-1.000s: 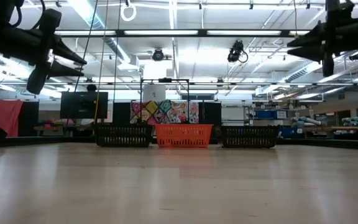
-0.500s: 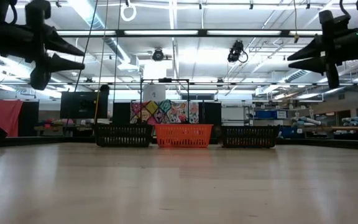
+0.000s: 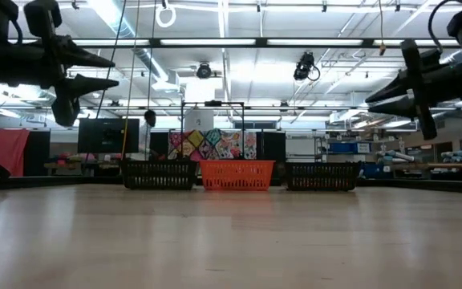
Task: Sort Halloween decoration
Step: Return to Home Position
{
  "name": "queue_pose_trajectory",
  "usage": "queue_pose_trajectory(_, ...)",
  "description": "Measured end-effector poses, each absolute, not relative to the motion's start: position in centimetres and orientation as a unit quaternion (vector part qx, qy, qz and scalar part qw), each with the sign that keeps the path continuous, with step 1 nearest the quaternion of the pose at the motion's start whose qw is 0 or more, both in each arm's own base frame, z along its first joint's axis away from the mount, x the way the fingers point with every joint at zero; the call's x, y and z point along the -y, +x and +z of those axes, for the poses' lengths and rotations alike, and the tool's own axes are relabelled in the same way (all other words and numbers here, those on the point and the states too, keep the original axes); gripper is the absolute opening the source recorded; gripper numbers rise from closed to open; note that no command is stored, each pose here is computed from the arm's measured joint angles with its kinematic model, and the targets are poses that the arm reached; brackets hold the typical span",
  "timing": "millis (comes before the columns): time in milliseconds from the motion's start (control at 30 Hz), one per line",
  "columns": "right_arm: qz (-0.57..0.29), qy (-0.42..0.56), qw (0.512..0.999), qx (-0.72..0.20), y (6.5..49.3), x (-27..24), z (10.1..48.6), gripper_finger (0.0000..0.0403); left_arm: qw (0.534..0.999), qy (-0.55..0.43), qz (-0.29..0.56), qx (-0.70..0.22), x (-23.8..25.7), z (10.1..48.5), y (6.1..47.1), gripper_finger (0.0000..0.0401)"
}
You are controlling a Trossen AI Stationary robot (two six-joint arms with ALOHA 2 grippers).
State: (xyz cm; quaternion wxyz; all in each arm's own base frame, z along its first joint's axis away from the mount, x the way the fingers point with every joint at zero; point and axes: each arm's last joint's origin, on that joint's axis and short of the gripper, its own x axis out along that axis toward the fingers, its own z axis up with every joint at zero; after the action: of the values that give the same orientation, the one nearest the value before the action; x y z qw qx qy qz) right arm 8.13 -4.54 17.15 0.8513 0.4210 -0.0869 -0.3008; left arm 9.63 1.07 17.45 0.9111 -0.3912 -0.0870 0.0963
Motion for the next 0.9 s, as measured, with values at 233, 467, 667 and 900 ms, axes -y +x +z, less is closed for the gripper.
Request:
queue_pose_trajectory(233, -0.376, 0.288, 0.880, 0.046, 8.00, 4.94, 16.91, 0.0094, 0.930, -0.329, 0.146, 0.073, -1.31, 17.06, 9.61, 0.0125)
queue_pose_trajectory(467, -0.354, 0.010, 0.932, -0.070, 8.14, 4.90, 16.93, 0.0095, 0.970, -0.181, 0.156, 0.047, -1.30, 17.03, 9.65, 0.0125)
queue_pose_trajectory(667, -0.353, -0.018, 0.933, -0.075, 8.15, 4.90, 17.03, 0.0094, 0.971, -0.173, 0.157, 0.045, -1.31, 17.02, 9.65, 0.0125)
queue_pose_trajectory(900, -0.353, -0.018, 0.932, -0.073, 8.15, 4.91, 17.07, 0.0094, 0.971, -0.173, 0.157, 0.045, -1.31, 17.02, 9.65, 0.0125)
